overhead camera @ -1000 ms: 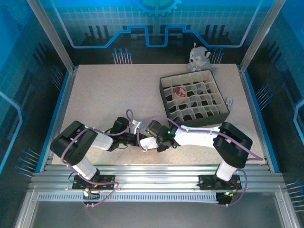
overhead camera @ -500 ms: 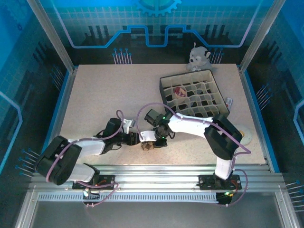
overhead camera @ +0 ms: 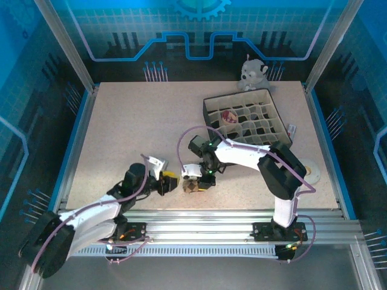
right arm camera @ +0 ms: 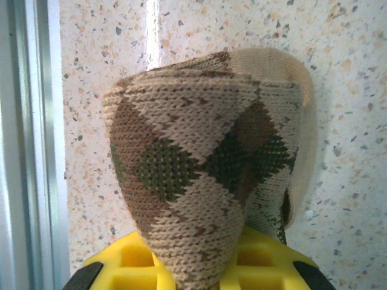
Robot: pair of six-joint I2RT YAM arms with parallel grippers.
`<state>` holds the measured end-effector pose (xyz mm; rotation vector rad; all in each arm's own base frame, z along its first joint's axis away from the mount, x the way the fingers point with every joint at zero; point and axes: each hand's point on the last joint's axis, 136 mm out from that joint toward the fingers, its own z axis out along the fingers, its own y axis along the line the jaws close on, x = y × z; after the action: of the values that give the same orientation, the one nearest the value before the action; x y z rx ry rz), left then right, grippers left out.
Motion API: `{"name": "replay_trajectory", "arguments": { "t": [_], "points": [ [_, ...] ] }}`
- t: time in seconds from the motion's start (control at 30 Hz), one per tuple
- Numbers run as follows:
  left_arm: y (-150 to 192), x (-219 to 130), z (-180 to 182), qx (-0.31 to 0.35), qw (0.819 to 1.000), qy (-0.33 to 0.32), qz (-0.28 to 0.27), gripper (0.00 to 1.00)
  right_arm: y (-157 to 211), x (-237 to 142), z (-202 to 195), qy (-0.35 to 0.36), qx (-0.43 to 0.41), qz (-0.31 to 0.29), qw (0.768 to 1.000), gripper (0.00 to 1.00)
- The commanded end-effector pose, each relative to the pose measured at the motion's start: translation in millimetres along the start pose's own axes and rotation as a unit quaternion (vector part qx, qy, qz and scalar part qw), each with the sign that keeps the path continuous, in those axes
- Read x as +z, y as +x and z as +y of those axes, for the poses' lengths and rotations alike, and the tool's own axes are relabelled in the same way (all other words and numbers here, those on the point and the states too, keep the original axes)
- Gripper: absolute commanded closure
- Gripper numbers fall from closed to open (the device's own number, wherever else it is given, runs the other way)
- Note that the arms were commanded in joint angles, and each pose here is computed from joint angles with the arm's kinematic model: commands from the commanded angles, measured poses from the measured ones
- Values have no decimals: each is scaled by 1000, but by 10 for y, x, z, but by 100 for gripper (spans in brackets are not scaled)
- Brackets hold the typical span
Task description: Roll the socks
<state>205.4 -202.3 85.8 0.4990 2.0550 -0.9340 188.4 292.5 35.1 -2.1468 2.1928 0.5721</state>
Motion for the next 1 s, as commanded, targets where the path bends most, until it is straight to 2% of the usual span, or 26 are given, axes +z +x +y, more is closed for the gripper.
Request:
{"name": "replay_trajectory", "arguments": {
  "t": [0.0,0.1,0.2,0.43,0.63,0.97],
  "points": [
    [-21,-55,-185,109,993,19,-45,62,290,112,184,-75,54,52,994,100],
    [80,-84,-365,171,983,41,-51,57,259,122,185,-97,68,50,992,100],
    [136,-81,-429,199,978,46,-47,54,227,150,187,-124,83,50,987,100],
    [211,74,-433,217,975,45,-6,50,218,273,91,-163,126,77,975,100],
    [183,183,-394,233,972,36,2,43,188,305,-7,-156,135,83,975,100],
    [178,340,-440,264,963,53,22,40,191,330,-44,-154,132,88,975,100]
  ]
}}
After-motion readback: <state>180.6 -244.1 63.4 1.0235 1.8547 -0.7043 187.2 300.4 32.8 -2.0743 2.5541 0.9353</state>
